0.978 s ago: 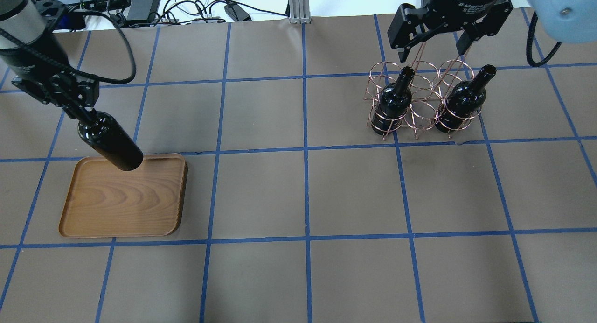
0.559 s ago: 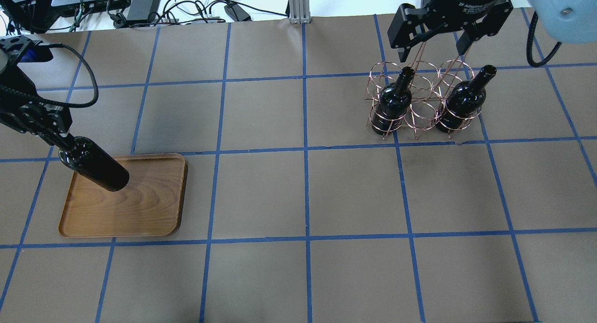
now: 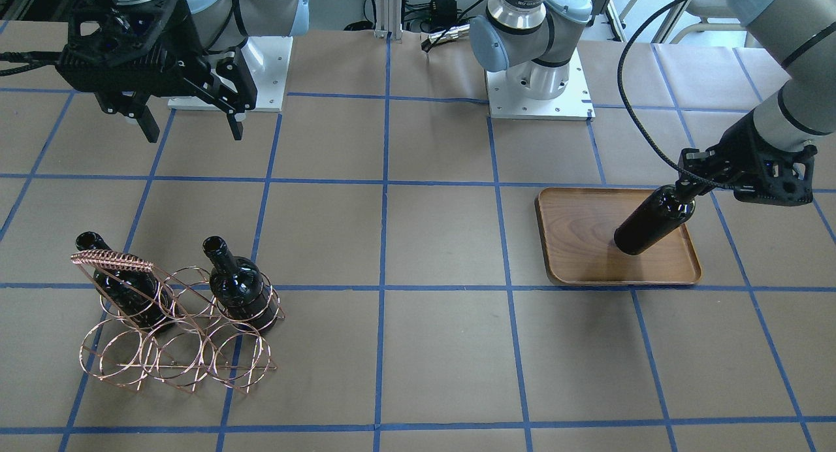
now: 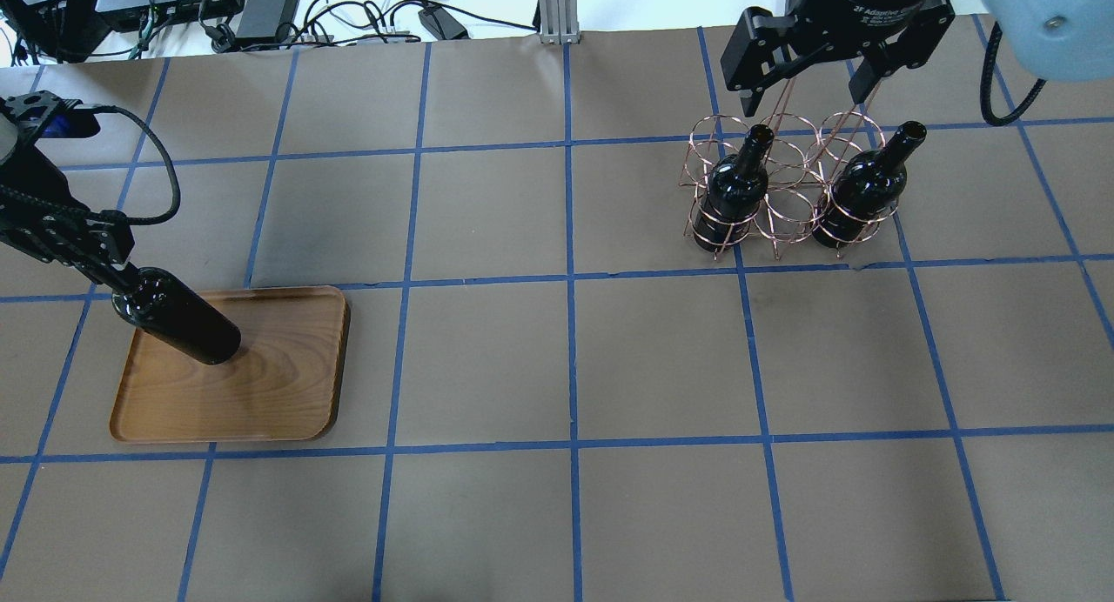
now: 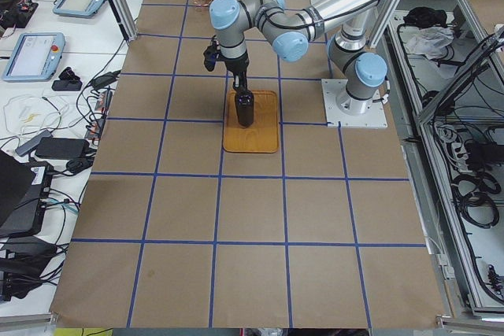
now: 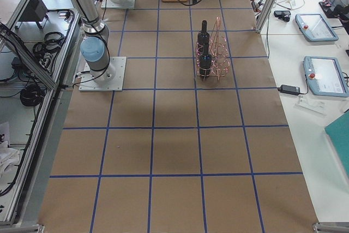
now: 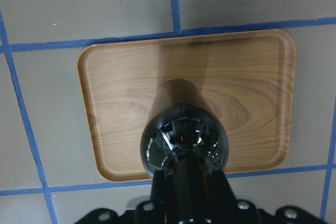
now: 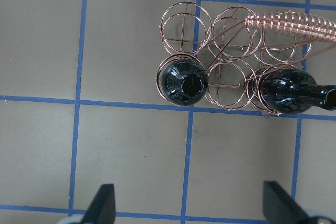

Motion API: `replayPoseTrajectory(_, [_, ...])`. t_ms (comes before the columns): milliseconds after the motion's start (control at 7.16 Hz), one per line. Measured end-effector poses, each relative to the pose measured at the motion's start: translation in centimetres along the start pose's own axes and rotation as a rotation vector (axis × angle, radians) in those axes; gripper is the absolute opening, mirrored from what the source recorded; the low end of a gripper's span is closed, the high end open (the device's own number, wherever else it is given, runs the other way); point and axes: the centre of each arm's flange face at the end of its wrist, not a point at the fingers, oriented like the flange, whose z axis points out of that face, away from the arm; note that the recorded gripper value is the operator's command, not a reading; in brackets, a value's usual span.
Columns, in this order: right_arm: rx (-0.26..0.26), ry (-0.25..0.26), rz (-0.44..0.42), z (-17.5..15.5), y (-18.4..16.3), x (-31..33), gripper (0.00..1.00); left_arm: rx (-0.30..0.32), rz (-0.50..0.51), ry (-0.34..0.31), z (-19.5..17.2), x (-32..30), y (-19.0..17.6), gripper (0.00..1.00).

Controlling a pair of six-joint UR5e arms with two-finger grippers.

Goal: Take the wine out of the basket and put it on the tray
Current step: 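Carry the bottle with the left gripper over the wooden tray and lower it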

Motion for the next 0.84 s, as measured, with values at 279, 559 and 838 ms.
replayPoseTrajectory(279, [0.000, 0.001, 0.000, 0.00, 0.01, -0.01, 1.00, -0.013, 0.007, 0.004, 0.38, 0.30, -0.07, 0.00])
replayPoseTrajectory(559, [0.001, 0.002, -0.001, -0.02, 0.00, 0.04, 1.00, -0.019, 0.011, 0.004, 0.52, 0.39, -0.13, 0.41])
replayPoseTrajectory(838, [0.002, 0.002, 0.000, -0.15, 0.08, 0.07, 1.00, -0.023, 0.006, 0.006, 0.60, 0.43, -0.11, 0.71])
